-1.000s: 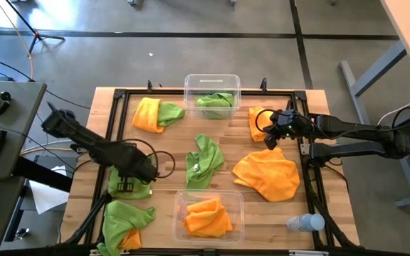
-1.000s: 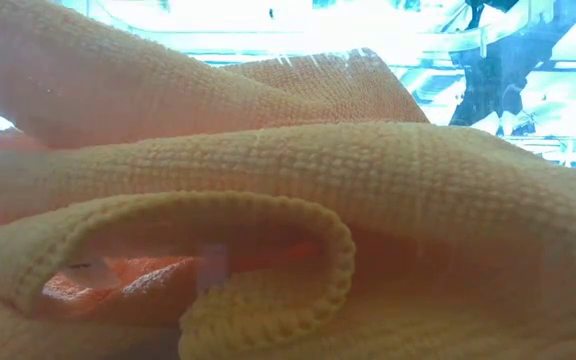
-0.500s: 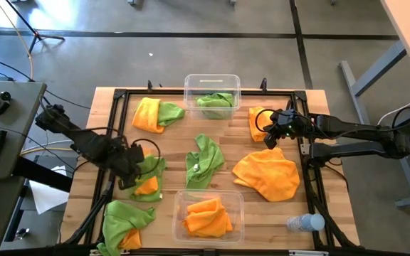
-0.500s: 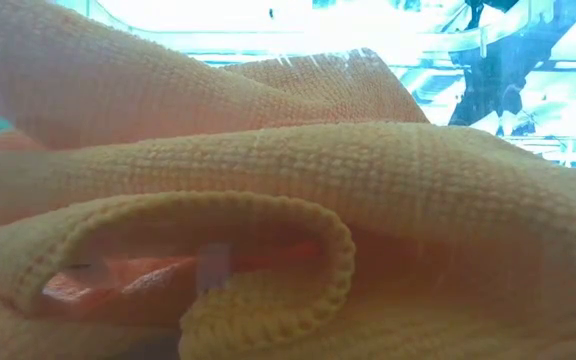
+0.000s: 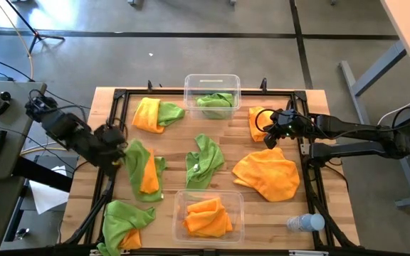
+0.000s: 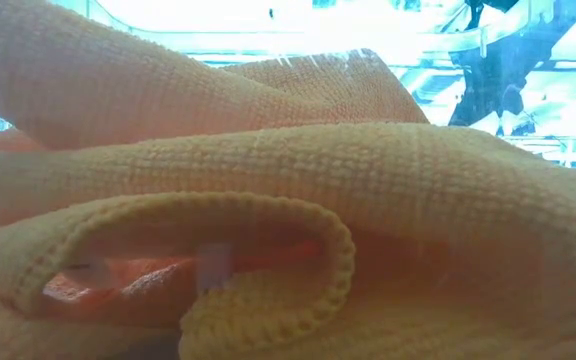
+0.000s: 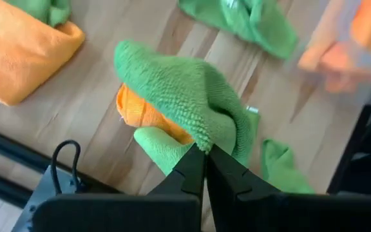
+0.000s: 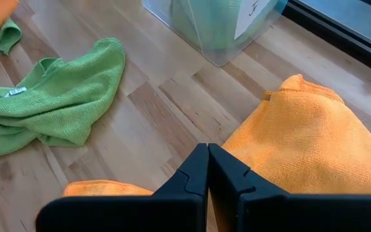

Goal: Sort microfiber towel by color & place in baskets
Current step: Put the green towel into the top transparent bin

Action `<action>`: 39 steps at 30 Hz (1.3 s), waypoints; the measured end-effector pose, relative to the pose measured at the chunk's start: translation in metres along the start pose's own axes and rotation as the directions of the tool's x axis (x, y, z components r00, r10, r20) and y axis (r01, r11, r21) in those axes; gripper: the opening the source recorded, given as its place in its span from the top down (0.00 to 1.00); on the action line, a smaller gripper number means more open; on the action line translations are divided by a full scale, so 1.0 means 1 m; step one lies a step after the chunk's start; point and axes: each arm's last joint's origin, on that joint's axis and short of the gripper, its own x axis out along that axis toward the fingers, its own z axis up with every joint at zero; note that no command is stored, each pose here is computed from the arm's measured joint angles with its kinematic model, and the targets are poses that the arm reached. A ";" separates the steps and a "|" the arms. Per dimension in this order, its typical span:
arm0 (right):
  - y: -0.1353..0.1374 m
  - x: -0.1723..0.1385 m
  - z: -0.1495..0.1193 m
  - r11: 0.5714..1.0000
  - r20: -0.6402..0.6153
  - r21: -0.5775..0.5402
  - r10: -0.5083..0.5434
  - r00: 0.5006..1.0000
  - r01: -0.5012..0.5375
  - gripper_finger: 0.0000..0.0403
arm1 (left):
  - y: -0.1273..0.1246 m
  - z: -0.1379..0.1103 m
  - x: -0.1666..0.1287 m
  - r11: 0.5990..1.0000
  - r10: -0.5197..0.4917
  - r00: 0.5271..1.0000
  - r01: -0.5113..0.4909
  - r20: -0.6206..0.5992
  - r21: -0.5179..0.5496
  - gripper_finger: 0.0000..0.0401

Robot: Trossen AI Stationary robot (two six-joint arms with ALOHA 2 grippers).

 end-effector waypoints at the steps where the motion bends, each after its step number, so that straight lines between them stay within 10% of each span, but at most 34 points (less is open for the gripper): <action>1: 0.000 0.000 0.000 1.000 0.000 0.003 0.000 1.000 0.000 0.99 | 0.005 -0.001 -0.004 1.000 -0.012 1.000 0.012 0.025 -0.007 1.00; 23: 0.003 0.000 0.008 0.928 0.093 0.371 0.012 0.996 -0.046 0.99 | 0.113 -0.037 -0.055 0.960 -0.269 0.895 0.218 0.357 0.175 1.00; 30: 0.003 0.000 0.010 0.898 0.118 0.439 -0.016 0.993 -0.037 0.99 | 0.143 -0.038 -0.084 0.960 -0.280 0.741 0.213 0.610 0.181 1.00; 39: 0.002 0.004 0.011 0.881 0.135 0.473 -0.088 0.987 0.014 0.99 | 0.111 -0.010 -0.096 0.979 -0.177 0.555 0.016 0.813 0.202 1.00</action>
